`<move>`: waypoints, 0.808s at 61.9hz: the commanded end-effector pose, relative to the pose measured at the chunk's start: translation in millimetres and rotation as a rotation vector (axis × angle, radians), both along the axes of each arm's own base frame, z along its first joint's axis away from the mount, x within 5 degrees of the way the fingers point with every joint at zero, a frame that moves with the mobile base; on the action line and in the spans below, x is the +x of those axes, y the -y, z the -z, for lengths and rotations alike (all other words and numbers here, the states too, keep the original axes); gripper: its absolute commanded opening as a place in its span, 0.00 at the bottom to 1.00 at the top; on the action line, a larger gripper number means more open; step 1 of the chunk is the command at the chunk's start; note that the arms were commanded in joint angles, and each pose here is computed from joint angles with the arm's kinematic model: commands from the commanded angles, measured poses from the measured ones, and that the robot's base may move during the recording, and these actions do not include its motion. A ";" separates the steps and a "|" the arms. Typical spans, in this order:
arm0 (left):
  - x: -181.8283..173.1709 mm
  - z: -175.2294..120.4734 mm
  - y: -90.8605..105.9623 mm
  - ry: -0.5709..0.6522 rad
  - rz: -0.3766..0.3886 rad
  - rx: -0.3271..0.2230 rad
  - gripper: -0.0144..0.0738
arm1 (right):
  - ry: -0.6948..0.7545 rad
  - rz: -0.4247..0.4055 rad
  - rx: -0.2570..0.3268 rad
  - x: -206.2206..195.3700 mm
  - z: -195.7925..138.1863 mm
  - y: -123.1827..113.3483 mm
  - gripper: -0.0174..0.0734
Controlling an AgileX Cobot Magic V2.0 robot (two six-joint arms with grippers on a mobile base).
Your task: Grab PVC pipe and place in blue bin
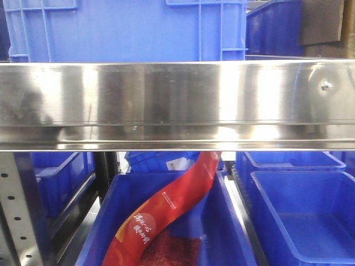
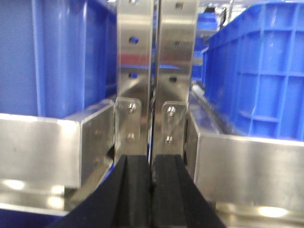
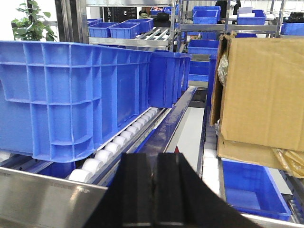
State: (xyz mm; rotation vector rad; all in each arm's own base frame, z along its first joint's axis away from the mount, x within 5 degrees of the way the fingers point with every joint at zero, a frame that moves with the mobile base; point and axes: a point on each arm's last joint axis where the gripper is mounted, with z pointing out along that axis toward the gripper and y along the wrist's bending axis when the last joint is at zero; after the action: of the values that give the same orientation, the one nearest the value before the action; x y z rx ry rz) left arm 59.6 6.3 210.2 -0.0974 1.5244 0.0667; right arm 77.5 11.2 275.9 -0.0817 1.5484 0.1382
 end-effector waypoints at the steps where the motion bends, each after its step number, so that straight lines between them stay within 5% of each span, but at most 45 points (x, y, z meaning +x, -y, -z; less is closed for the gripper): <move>1: -0.5 1.5 -0.1 -0.018 -0.003 -0.011 0.04 | 0.025 0.012 0.006 -0.7 -2.2 1.1 0.02; 50: -1.1 -5.7 -0.6 0.062 -0.009 -0.003 0.04 | 0.025 0.012 0.006 -0.7 -2.2 1.1 0.02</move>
State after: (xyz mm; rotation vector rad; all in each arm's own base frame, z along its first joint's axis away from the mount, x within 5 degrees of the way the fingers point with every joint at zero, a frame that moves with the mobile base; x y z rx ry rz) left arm 59.4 6.8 213.4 -0.1019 1.4890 0.0712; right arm 77.5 11.2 275.9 -0.0817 1.5484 0.1382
